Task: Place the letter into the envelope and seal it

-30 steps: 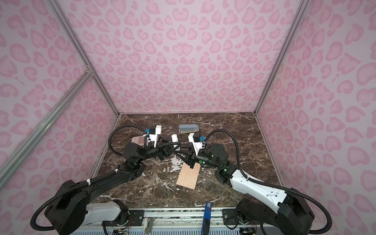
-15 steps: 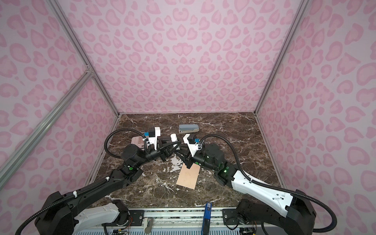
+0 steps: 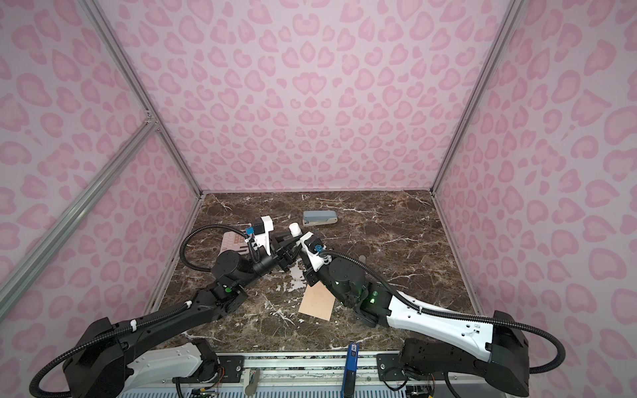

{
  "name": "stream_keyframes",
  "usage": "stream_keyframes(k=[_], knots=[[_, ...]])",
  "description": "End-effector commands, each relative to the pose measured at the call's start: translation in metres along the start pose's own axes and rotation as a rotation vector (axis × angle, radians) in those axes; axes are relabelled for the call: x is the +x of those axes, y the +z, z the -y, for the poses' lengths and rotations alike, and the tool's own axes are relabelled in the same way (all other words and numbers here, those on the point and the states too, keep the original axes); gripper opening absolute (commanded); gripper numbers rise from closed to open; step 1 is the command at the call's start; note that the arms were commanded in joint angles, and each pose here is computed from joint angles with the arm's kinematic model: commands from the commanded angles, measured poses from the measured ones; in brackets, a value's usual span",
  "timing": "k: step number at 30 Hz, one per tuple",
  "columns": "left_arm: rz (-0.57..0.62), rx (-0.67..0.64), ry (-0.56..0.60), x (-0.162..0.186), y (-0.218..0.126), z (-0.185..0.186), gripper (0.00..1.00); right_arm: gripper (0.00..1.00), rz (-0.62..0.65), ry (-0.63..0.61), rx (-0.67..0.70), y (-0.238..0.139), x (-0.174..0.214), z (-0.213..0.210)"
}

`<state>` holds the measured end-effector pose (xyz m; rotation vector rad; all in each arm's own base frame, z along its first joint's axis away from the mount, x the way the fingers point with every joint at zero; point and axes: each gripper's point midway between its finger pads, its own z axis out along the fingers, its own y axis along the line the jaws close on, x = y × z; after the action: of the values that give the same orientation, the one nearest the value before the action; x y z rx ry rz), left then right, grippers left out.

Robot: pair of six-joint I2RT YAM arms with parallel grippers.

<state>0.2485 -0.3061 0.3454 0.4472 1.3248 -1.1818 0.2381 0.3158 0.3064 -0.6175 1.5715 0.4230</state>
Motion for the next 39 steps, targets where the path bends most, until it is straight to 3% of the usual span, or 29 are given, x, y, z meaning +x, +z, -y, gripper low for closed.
stream_keyframes(k=[1, 6, 13, 16, 19, 23, 31, 39], knots=[[0.013, 0.007, -0.024, 0.0, 0.003, 0.003, 0.04, 0.13, 0.088, -0.04, 0.143, -0.003, -0.025, 0.013], [0.027, 0.001, -0.023, -0.004, 0.007, 0.003, 0.04, 0.13, 0.091, -0.079, 0.218, -0.004, -0.026, 0.007], [0.033, -0.004, -0.019, -0.007, 0.007, 0.003, 0.04, 0.14, 0.089, -0.095, 0.223, -0.002, -0.023, -0.001], [0.034, -0.016, -0.014, -0.008, 0.006, 0.002, 0.04, 0.21, 0.094, -0.074, 0.196, -0.004, -0.023, -0.004], [0.037, -0.037, 0.003, -0.011, 0.004, 0.0, 0.04, 0.37, 0.083, -0.072, 0.108, -0.006, -0.018, -0.015], [0.048, -0.08, 0.032, -0.02, -0.001, -0.006, 0.04, 0.46, 0.046, -0.035, -0.019, -0.012, -0.002, -0.025], [0.055, -0.082, 0.033, -0.031, -0.016, -0.017, 0.04, 0.47, 0.012, 0.049, -0.212, -0.03, 0.019, -0.017], [-0.012, 0.164, -0.014, -0.032, -0.026, 0.005, 0.04, 0.44, 0.036, 0.211, -0.413, -0.037, 0.016, -0.003]])
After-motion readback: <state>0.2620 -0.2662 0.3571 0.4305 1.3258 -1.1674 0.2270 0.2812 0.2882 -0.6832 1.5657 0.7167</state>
